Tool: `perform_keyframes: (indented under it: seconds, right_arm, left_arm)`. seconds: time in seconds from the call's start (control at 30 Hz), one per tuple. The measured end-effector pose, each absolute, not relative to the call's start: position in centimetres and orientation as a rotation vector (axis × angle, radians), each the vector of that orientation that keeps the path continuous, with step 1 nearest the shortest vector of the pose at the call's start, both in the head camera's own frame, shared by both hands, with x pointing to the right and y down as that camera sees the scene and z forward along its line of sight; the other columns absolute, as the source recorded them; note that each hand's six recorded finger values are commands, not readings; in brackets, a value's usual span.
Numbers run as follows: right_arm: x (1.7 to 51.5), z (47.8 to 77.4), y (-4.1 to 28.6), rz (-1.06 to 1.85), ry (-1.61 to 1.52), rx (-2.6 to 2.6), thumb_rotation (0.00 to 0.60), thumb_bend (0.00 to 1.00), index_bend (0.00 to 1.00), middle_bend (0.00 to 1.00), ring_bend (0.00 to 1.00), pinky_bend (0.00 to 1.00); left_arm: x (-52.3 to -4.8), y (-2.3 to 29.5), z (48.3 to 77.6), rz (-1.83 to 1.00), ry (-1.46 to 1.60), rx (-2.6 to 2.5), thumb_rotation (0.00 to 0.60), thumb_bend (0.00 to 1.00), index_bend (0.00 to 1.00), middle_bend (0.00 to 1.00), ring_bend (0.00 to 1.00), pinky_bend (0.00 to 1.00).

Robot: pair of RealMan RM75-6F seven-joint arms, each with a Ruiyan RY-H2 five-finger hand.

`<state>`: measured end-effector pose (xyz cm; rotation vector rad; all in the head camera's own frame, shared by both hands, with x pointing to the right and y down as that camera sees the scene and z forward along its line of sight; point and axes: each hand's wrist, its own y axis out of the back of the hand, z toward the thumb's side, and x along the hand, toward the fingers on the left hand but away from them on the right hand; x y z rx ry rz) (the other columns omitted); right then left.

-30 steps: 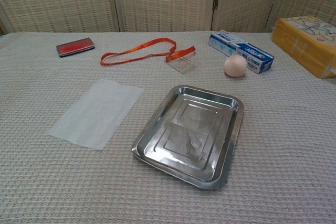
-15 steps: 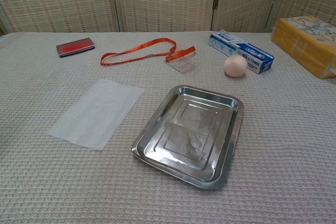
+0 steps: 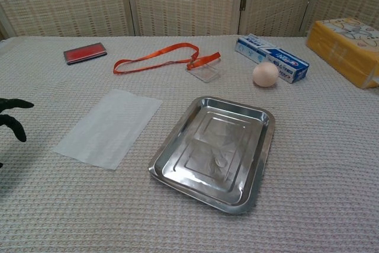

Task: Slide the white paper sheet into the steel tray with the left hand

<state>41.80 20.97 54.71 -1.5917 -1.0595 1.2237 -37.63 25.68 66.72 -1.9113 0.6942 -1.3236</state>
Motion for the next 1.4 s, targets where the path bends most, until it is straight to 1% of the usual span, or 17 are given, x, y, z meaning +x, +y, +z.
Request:
perform_keyframes:
  seconds: [0.1, 0.37, 0.5, 0.7, 1.13, 1.4]
  right_arm:
    - [42.0, 54.9, 20.9, 1.233, -1.059, -1.592, 0.600, 0.33, 0.00, 0.00, 0.00, 0.00]
    - [42.2, 55.2, 20.7, 1.246, -1.062, -1.584, 0.600, 0.33, 0.00, 0.00, 0.00, 0.00]
    - [42.4, 55.2, 20.6, 1.253, -1.064, -1.580, 0.600, 0.33, 0.00, 0.00, 0.00, 0.00]
    - [42.8, 55.2, 20.4, 1.263, -1.073, -1.567, 0.600, 0.33, 0.00, 0.00, 0.00, 0.00]
    - [43.1, 54.5, 20.4, 1.255, -1.099, -1.553, 0.600, 0.33, 0.00, 0.00, 0.00, 0.00]
    - [43.2, 53.7, 20.4, 1.235, -1.121, -1.554, 0.600, 0.33, 0.00, 0.00, 0.00, 0.00]
  left_arm:
    - [-36.9, 25.3, 67.5, -1.299, 0.690, -1.926, 0.600, 0.39, 0.38, 0.18, 0.00, 0.00]
    - [-36.3, 24.8, 68.9, -1.306, 0.657, -1.936, 0.600, 0.39, 0.39, 0.16, 0.00, 0.00]
    - [-36.1, 24.6, 70.0, -1.311, 0.639, -1.927, 0.600, 0.39, 0.42, 0.19, 0.00, 0.00]
    - [-35.6, 24.3, 71.1, -1.281, 0.638, -1.931, 0.600, 0.39, 0.40, 0.19, 0.00, 0.00]
    - [-33.3, 24.6, 72.6, -1.164, 0.632, -1.931, 0.600, 0.39, 0.37, 0.19, 0.00, 0.00]
    - [-32.2, 24.3, 73.8, -1.158, 0.622, -1.938, 0.600, 0.39, 0.36, 0.19, 0.00, 0.00]
